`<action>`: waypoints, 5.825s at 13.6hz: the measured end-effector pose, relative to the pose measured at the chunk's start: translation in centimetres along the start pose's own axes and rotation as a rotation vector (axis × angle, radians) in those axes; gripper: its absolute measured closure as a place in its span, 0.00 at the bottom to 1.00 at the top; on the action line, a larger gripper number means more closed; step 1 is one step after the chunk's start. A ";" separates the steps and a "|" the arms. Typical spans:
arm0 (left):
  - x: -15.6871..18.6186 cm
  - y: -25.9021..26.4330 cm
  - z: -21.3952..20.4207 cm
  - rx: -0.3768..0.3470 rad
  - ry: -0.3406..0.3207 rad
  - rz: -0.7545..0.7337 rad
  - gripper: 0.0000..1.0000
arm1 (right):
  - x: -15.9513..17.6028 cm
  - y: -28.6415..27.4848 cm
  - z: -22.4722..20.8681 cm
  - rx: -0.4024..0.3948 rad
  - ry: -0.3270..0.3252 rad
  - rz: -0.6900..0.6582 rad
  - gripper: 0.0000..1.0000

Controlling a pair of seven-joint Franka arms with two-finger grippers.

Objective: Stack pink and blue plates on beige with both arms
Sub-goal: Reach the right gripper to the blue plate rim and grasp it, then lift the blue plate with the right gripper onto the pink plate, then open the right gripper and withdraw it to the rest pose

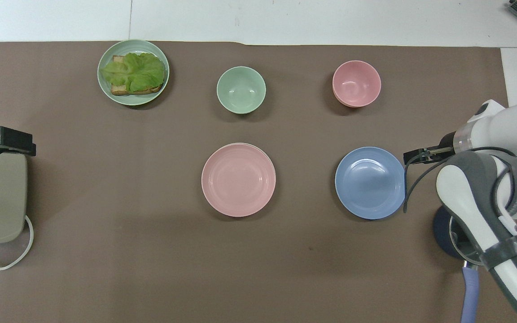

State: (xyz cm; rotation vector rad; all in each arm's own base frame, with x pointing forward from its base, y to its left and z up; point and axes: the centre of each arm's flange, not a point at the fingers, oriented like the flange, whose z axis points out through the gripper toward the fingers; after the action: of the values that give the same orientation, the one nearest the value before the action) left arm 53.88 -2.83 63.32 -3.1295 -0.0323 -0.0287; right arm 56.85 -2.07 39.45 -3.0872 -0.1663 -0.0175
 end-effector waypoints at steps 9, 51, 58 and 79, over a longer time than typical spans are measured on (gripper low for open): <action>0.0 0.0 0.0 0.000 -0.001 0.000 0.00 | -2.2 0.7 7.3 0.071 -0.042 -0.082 0.00; 0.0 0.0 0.0 0.000 -0.002 0.000 0.00 | -2.0 -33.3 4.8 0.153 0.014 0.220 0.95; 0.0 0.0 0.0 0.000 -0.002 0.000 0.00 | -1.2 -32.9 5.9 0.149 0.028 0.238 0.51; 0.0 0.0 0.0 0.000 -0.002 0.000 0.00 | -3.2 -3.3 -20.6 0.004 -0.011 0.204 0.00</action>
State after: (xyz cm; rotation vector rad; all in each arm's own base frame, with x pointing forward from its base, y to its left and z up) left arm 53.86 -2.82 63.30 -3.1294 -0.0328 -0.0254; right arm 53.16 -0.16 60.10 -3.0840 0.1478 0.0084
